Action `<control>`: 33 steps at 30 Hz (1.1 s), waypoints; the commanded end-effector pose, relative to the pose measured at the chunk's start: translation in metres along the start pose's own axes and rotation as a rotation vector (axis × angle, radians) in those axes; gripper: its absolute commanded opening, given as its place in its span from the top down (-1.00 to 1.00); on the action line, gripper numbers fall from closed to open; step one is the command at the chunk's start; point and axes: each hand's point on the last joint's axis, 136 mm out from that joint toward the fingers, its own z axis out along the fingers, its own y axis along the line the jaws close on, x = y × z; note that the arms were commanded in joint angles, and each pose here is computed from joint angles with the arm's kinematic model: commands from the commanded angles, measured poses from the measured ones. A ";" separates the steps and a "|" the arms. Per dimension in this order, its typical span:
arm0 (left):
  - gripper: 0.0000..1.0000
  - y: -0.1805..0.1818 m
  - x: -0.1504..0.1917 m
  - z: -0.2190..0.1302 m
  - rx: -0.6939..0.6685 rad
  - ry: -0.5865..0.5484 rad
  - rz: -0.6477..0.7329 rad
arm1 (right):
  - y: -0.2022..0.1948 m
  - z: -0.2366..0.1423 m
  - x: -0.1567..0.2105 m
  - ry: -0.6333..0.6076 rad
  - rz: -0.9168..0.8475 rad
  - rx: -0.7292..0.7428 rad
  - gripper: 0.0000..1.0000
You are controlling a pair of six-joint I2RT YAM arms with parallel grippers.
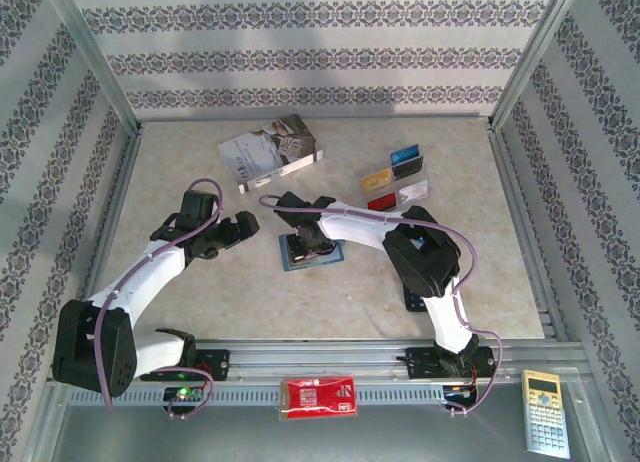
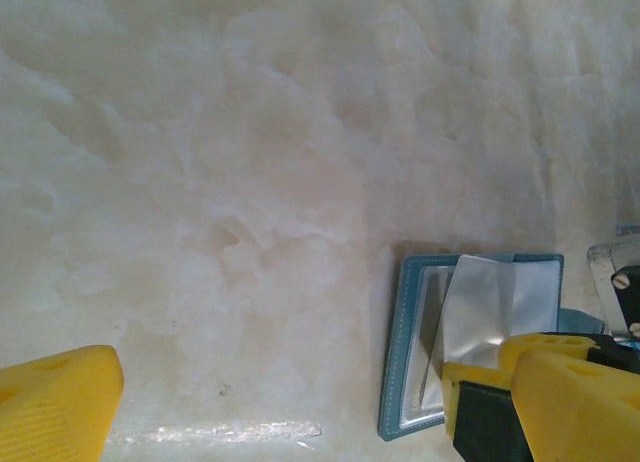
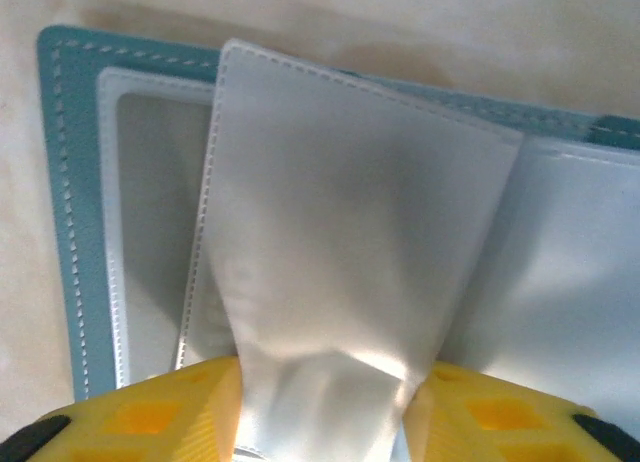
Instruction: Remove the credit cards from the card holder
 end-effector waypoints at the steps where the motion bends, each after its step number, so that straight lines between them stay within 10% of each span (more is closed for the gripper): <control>1: -1.00 -0.004 -0.002 0.006 0.038 0.007 -0.013 | -0.025 0.030 0.023 0.081 0.066 0.044 0.14; 33: 0.66 -0.076 0.074 0.103 0.222 0.354 -0.026 | -0.042 0.015 0.013 -0.017 0.223 -0.028 0.39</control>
